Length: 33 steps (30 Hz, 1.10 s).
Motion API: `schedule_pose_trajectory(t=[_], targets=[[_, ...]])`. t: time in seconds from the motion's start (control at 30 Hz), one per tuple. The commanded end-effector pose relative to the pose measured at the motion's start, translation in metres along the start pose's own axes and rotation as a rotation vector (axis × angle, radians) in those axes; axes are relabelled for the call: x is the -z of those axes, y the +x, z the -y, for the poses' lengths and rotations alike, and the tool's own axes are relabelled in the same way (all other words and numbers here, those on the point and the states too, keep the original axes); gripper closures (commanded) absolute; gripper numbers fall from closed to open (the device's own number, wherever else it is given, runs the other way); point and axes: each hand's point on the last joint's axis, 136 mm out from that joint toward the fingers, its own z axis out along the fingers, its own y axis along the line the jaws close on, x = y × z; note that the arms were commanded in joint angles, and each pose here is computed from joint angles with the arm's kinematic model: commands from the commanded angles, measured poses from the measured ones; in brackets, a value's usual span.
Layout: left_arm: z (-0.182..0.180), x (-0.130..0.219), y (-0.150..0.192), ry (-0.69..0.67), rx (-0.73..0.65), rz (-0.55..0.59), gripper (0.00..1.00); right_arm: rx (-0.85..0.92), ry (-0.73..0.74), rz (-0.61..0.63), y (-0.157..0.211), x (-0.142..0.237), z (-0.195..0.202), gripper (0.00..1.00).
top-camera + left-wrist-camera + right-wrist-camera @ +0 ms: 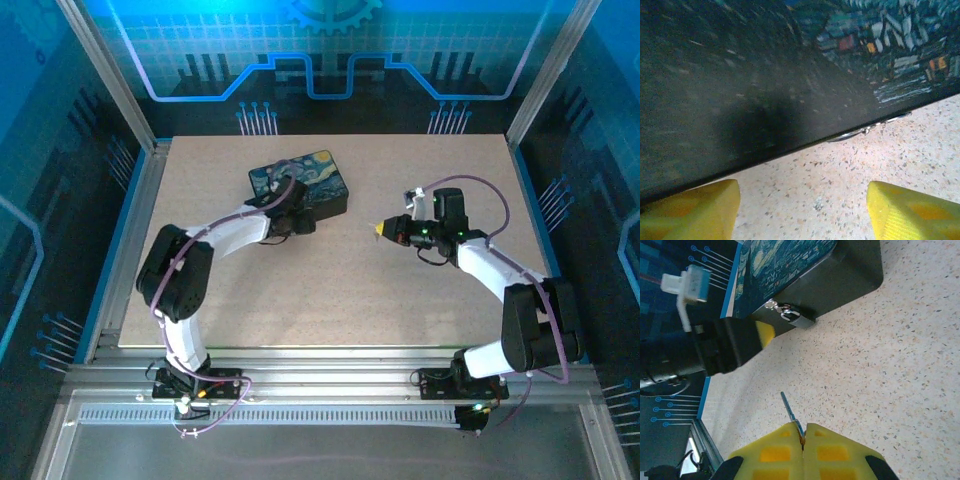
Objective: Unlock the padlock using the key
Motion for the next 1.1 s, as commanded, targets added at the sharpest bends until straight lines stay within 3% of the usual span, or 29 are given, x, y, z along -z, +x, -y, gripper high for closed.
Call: schedule_pose_trajectory(t=[0.0,0.23,0.47,0.87,1.07], targets=[[0.015,-0.013,-0.004,-0.054,0.045,0.067,0.31,0.043,-0.013,0.002,-0.001,0.002,-0.014,1.0],[0.018,-0.03,-0.016,-0.14,0.108,0.166,0.3,0.054,-0.024,-0.011,0.005,-0.002,-0.018,1.0],[0.019,-0.045,-0.023,-0.182,0.133,0.198,0.35,0.056,-0.038,-0.019,0.007,-0.006,-0.019,1.0],[0.026,-0.056,-0.038,-0.2,0.149,0.236,0.54,0.057,-0.047,-0.041,0.013,-0.013,-0.012,1.0],[0.028,-0.055,-0.043,-0.202,0.141,0.247,0.68,0.057,-0.053,-0.05,0.015,-0.016,-0.011,1.0]])
